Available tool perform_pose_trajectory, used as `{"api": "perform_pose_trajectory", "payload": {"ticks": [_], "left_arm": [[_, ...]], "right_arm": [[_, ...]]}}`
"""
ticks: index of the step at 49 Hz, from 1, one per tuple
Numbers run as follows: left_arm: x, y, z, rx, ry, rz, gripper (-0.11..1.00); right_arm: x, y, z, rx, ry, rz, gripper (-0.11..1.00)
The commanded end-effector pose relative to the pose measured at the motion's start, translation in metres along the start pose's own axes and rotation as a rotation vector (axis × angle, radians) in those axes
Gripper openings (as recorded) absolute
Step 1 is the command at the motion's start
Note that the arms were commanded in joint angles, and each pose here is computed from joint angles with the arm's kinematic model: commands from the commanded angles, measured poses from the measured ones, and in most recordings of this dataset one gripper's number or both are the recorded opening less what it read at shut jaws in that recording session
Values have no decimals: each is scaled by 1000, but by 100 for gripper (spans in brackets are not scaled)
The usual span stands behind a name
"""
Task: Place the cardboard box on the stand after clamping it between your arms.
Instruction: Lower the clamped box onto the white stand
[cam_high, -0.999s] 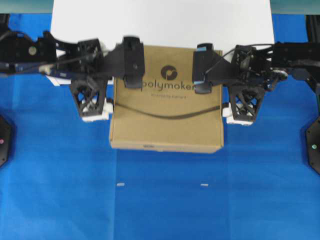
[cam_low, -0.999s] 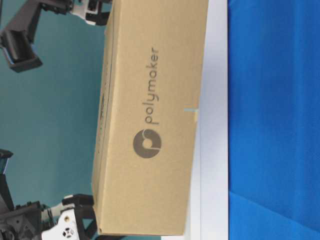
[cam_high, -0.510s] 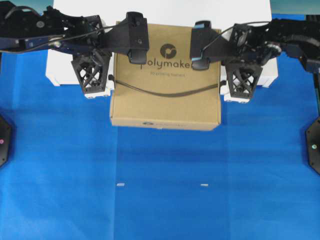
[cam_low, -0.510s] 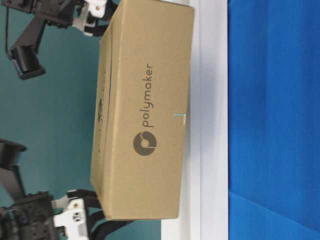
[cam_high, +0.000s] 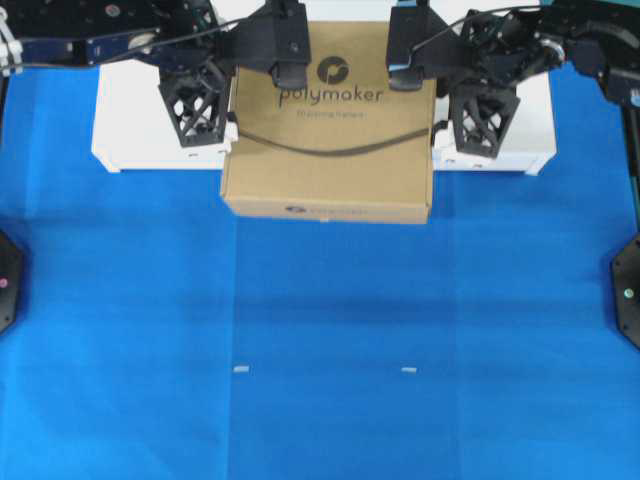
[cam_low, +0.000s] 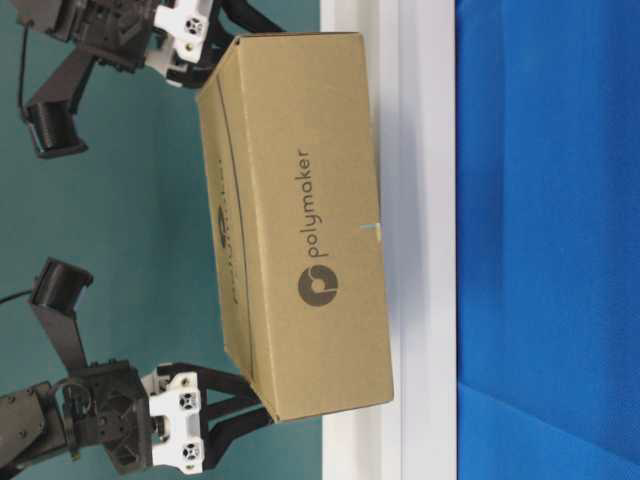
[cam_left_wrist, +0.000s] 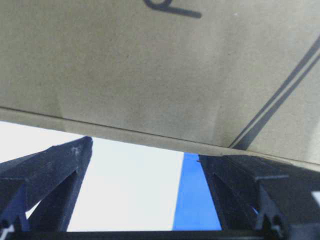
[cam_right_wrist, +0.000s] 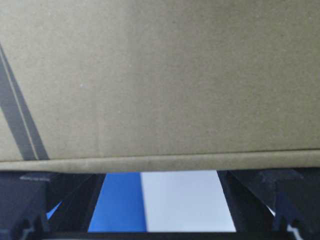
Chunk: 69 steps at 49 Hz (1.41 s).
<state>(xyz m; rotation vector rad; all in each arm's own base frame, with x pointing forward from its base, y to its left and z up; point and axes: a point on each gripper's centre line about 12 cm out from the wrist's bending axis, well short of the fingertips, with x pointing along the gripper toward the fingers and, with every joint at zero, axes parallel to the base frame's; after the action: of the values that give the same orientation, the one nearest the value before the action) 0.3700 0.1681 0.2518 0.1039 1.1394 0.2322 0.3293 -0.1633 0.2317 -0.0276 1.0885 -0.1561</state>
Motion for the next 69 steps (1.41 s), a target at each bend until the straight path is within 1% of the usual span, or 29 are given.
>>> {"api": "perform_pose_trajectory", "payload": {"ticks": [1, 13, 19, 23, 29, 36, 42, 47, 51, 57, 63, 69], "left_arm": [[-40, 5, 53, -16, -218, 36, 84], [-39, 30, 53, -25, -221, 73, 84], [-37, 41, 53, -22, -216, 87, 84], [-36, 46, 52, -29, -213, 94, 84], [-29, 55, 50, -44, -213, 106, 84], [-25, 66, 50, -62, -234, 127, 84], [-25, 74, 51, -73, -244, 141, 84], [-24, 77, 52, -77, -244, 144, 84], [-22, 77, 51, -75, -240, 142, 84], [-16, 77, 51, -57, -246, 147, 84], [-6, 80, 51, -57, -244, 150, 84], [4, 81, 51, -54, -241, 150, 84]], "right_arm": [[-31, -7, 60, 47, -279, -34, 98], [-23, -35, 64, 46, -305, -15, 98], [-20, -49, 66, 44, -312, -2, 98], [-20, -57, 67, 41, -311, 8, 98], [-20, -73, 69, 35, -308, 4, 98], [-14, -84, 70, 31, -293, 11, 98], [-8, -89, 72, 27, -287, 16, 98], [-3, -88, 70, 24, -273, 28, 98], [-1, -88, 66, 26, -261, 33, 98], [4, -87, 58, 35, -241, 42, 98], [15, -89, 48, 47, -214, 47, 98], [24, -89, 42, 18, -193, 53, 98]]}}
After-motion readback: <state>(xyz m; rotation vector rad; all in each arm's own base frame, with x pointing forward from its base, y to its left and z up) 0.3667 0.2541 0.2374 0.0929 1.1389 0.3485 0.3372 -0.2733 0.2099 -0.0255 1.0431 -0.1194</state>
